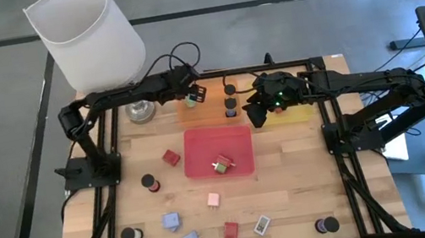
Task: Pick & Place Office items
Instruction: Put the top red charger adapter into the red bin
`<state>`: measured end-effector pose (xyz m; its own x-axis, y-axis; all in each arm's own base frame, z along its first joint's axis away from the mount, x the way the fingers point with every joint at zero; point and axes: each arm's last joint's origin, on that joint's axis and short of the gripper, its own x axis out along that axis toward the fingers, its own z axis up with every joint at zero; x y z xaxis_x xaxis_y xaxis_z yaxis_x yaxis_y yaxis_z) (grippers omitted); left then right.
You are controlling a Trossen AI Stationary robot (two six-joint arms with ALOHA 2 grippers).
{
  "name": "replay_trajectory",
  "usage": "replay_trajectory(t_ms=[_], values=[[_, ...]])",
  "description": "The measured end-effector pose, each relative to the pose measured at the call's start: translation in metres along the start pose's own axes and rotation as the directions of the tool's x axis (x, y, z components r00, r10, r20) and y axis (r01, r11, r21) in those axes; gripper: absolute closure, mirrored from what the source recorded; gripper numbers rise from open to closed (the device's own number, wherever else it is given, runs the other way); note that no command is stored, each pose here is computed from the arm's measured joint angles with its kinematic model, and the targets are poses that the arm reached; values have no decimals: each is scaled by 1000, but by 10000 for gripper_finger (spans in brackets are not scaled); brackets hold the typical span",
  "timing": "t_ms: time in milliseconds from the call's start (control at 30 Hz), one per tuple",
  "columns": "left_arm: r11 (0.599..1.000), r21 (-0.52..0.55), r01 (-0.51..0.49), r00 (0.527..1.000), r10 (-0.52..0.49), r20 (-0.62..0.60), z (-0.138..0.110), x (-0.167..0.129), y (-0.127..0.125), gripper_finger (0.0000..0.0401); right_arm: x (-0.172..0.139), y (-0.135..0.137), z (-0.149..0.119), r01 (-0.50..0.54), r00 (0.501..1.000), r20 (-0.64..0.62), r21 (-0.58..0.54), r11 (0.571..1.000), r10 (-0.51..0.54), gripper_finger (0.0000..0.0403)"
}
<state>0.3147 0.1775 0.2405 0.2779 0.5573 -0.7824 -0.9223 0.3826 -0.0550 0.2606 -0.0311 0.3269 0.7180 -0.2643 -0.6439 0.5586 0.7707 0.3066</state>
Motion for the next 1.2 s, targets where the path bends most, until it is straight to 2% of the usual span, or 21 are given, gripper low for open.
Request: replay_trajectory(t_ms=[200,267,333,433,567,633,733,767,833,933,1000,1067,1200], values=[[992,83,95,992,-101,76,3,-47,-5,155,0,0,0,0,1000,0,-37,999,0,236],[973,171,158,984,-170,60,-3,-69,-9,155,0,0,0,0,1000,0,-38,999,0,236],[934,283,217,972,-233,22,-13,-92,-12,155,0,0,0,0,1000,0,-38,999,0,236],[826,483,290,953,-295,-66,-33,-126,-12,155,0,0,0,0,1000,-1,-40,999,0,236],[602,711,363,925,-326,-197,-58,-163,-2,155,0,0,0,1,1000,-1,-56,998,-1,236],[495,769,405,908,-315,-275,-71,-177,4,155,0,0,0,0,1000,0,-73,997,0,236],[307,813,495,860,-305,-408,-87,-189,8,155,0,0,0,0,1000,0,-90,996,0,236],[255,817,517,847,-293,-445,-92,-191,8,155,0,0,0,0,1000,0,-90,996,0,236],[178,821,543,828,-273,-489,-102,-192,6,155,0,0,0,0,1000,-1,-90,996,0,236],[79,825,559,815,-235,-530,-118,-185,5,155,0,0,0,0,1000,0,-90,996,0,236],[36,827,562,813,-208,-543,-128,-180,5,155,0,0,0,0,1000,-1,-90,996,0,236],[27,833,553,824,-163,-542,-136,-172,8,155,0,0,0,0,1000,-1,-90,996,0,236],[41,854,519,851,-117,-512,-148,-151,12,155,0,0,0,0,1000,-1,-90,996,0,236]])
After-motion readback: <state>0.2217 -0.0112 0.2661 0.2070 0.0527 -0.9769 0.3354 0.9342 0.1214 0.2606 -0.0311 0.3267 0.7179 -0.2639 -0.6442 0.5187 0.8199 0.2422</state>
